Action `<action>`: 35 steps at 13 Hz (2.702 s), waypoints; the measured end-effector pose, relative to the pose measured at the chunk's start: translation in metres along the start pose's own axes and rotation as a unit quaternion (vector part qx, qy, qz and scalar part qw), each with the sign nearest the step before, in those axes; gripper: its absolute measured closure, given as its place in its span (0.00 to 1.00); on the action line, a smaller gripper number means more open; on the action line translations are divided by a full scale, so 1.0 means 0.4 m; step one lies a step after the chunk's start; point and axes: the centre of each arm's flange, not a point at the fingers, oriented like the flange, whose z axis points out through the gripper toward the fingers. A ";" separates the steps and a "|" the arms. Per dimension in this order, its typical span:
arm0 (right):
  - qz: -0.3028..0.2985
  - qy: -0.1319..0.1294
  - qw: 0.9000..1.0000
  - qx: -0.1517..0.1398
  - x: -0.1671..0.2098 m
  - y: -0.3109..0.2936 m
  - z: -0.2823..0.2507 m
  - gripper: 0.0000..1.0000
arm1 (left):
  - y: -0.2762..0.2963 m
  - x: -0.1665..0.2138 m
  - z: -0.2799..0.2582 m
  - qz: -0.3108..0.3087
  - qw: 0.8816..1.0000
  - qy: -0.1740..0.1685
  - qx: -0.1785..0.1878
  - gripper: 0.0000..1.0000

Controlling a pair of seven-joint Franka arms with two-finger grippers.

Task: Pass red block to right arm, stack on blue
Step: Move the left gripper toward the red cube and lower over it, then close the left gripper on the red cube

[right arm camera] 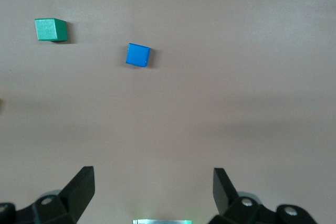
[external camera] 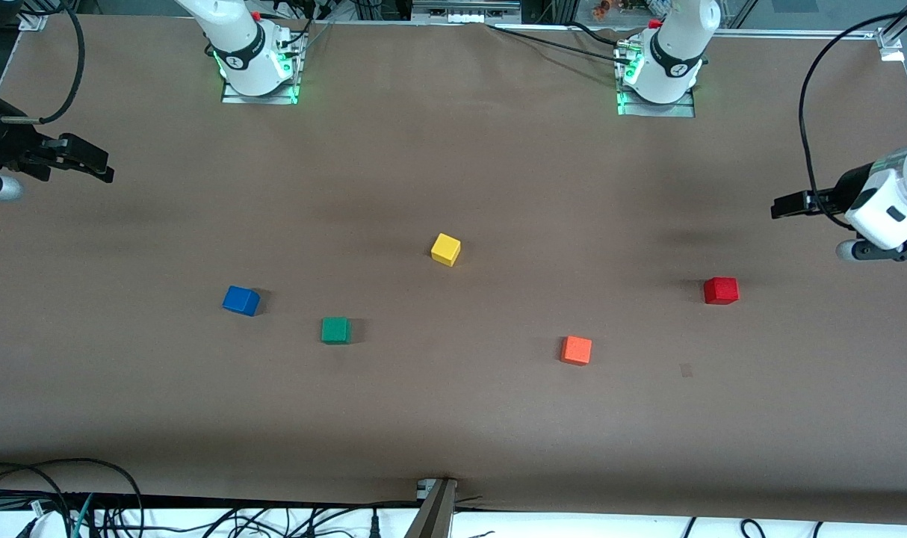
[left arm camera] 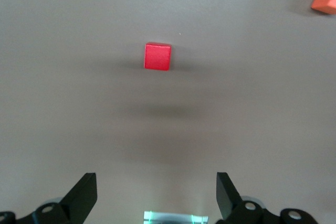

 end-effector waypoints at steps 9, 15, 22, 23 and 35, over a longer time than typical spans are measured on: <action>0.000 0.000 1.000 0.000 0.000 0.000 0.000 0.00 | -0.028 0.086 0.415 -0.009 0.999 0.046 -0.010 0.00; 0.000 0.000 1.000 0.000 0.000 0.000 0.000 0.00 | -0.025 0.162 0.606 -0.009 0.998 0.066 -0.021 0.00; 0.000 0.000 1.000 0.000 0.000 0.000 0.000 0.00 | -0.026 0.174 0.621 -0.001 0.997 0.074 -0.012 0.00; 0.000 0.000 1.000 0.000 0.000 0.000 0.000 0.00 | -0.026 0.175 0.626 -0.001 0.997 0.074 -0.012 0.00; 0.000 0.000 1.000 0.000 0.000 0.001 0.000 0.00 | -0.027 0.191 0.657 0.006 0.997 0.079 -0.010 0.31</action>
